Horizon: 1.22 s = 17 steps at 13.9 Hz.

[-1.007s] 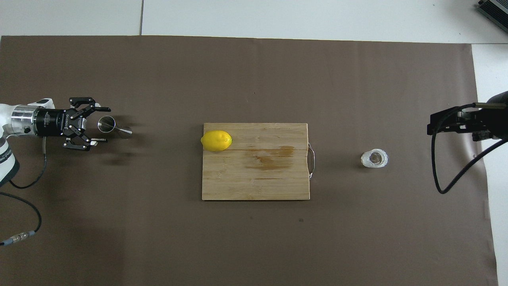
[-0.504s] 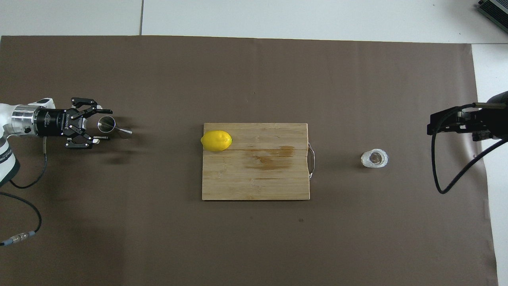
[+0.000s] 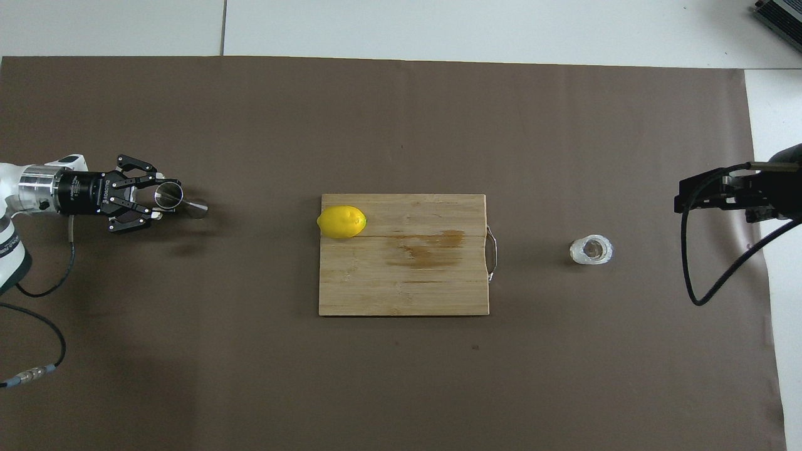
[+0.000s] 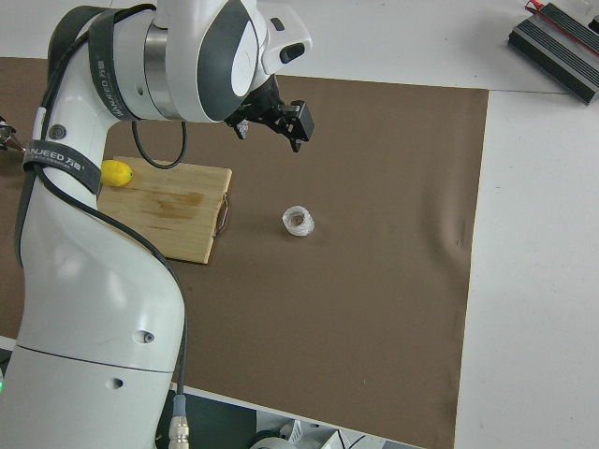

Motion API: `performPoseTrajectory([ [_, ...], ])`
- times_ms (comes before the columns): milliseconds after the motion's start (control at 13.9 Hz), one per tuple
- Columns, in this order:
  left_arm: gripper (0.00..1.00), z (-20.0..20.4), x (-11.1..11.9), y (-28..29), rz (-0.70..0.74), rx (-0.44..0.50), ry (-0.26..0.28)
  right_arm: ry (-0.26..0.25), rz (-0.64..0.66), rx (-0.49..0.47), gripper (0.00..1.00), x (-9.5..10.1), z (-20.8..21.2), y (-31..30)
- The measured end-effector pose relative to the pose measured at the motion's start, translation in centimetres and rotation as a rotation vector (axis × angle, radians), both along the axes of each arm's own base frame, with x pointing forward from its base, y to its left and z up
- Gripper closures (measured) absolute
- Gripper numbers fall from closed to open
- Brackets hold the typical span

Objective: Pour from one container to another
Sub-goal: 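Close the left gripper around the silver cup, then carry the silver cup with the left gripper onto the cutting board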

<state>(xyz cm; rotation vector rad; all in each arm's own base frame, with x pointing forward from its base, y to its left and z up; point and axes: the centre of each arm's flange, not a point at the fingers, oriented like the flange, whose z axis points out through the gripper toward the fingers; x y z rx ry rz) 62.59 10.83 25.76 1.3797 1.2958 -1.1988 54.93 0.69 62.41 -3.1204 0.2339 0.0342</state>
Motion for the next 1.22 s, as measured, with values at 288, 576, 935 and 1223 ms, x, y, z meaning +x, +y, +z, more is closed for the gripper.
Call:
performPoseTrajectory([
  [288, 0.5, 1.1, 0.7, -2.4, -0.028, -0.022, 0.009, 0.0, 0.0, 0.0, 0.0, 0.0, 0.0, 0.0],
  [576, 0.5, 4.6, 1.5, -5.8, -0.061, -0.04, 0.029, 0.0, 0.0, 0.0, 0.0, 0.0, 0.0, 0.0],
  [935, 0.5, 8.8, 1.6, -13.7, -0.148, -0.087, 0.028, 0.0, 0.0, 0.0, 0.0, 0.0, 0.0, 0.0],
  [1223, 0.5, 10.7, 0.9, -21.1, -0.164, -0.129, 0.02, 0.0, 0.0, 0.0, 0.0, 0.0, 0.0, 0.0],
])
